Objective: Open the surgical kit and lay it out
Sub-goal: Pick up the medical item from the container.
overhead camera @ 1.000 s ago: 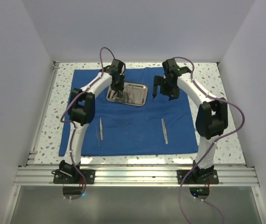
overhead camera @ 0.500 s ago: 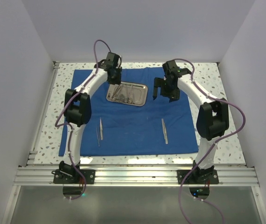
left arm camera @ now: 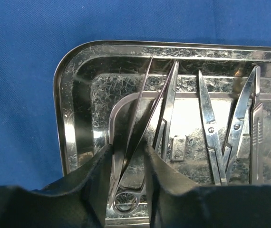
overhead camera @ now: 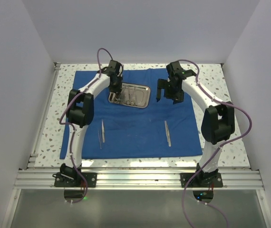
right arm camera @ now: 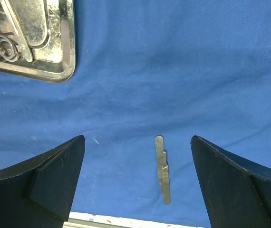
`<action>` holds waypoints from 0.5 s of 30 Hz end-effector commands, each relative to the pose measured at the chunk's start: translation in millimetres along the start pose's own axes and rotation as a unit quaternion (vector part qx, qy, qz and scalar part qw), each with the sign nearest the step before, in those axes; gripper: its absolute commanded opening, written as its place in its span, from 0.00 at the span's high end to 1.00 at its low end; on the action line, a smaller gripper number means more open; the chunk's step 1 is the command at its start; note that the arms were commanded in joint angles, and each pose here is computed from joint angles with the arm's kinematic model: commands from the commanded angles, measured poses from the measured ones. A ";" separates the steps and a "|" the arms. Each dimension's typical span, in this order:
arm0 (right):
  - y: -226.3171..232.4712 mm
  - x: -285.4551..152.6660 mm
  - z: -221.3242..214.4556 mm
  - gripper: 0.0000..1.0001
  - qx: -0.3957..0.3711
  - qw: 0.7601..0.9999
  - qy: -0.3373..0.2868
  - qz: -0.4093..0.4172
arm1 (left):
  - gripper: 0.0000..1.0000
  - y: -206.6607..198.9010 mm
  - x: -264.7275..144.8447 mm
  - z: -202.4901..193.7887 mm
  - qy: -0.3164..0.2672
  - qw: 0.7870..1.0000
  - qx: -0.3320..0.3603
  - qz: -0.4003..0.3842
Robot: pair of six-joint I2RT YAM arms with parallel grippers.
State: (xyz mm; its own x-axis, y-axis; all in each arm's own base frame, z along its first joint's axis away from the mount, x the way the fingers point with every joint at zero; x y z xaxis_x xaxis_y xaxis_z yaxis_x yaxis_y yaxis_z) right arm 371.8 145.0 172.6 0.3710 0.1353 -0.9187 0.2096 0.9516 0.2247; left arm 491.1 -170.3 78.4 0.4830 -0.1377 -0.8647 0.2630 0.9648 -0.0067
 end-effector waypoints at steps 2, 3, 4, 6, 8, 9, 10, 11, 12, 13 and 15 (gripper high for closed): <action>0.1 -16.4 3.0 0.03 0.004 1.000 -0.020 0.010 | 0.70 3.6 15.5 -18.8 0.028 0.999 0.012 0.010; 1.1 -16.5 3.0 0.03 0.004 1.000 -0.020 0.011 | 0.74 5.7 20.7 -23.6 0.037 0.999 0.011 0.016; 1.6 -16.3 3.4 0.03 0.004 1.000 -0.020 0.012 | 0.80 8.1 23.4 -28.1 0.046 0.999 0.012 0.026; 2.3 -17.1 4.1 0.03 0.005 1.000 -0.020 0.014 | 1.00 10.5 29.5 -36.5 0.062 0.997 0.010 0.037; 3.2 -18.2 5.2 0.03 0.004 1.000 -0.021 0.015 | 1.00 10.9 30.2 -40.9 0.069 0.997 0.011 0.038; 3.1 -18.6 5.5 0.03 0.004 1.000 -0.020 0.016 | 1.00 11.2 25.1 -37.8 0.064 0.997 0.009 0.037; 3.9 -18.5 5.0 0.03 0.004 1.000 -0.018 0.017 | 1.00 10.6 20.0 -34.4 0.060 0.998 0.008 0.034; 3.6 -18.8 5.3 0.03 0.004 1.000 -0.018 0.018 | 1.00 9.7 12.5 -29.0 0.051 0.998 0.008 0.034; 4.9 -19.8 6.7 0.03 0.003 1.000 -0.021 0.021 | 1.00 9.3 -7.2 -14.9 0.029 0.999 0.005 0.033; 5.4 -20.0 6.3 0.03 0.003 1.000 -0.021 0.022 | 1.00 9.6 -19.4 -6.6 0.017 0.999 0.005 0.035; 7.4 -21.2 7.9 0.03 0.003 0.999 -0.024 0.028 | 1.00 8.1 -57.5 16.3 -0.022 0.999 0.000 0.031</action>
State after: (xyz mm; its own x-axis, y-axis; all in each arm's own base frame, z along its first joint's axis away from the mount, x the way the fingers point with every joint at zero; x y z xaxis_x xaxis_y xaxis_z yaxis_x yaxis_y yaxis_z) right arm 370.7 145.3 171.2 0.3650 0.1385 -0.9206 0.2116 0.9507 0.2269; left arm 489.9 -163.0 82.5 0.4941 -0.0880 -0.8650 0.2451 0.9686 0.0415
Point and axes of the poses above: each gripper's point midway between its finger pads, its own x axis out along the fingers, its own y axis along the line the jaws close on, z = x × y, the point moved 6 cm from there along -x, back along the fingers, and after that the axes turned 9 degrees about x, right-handed, at the moved point
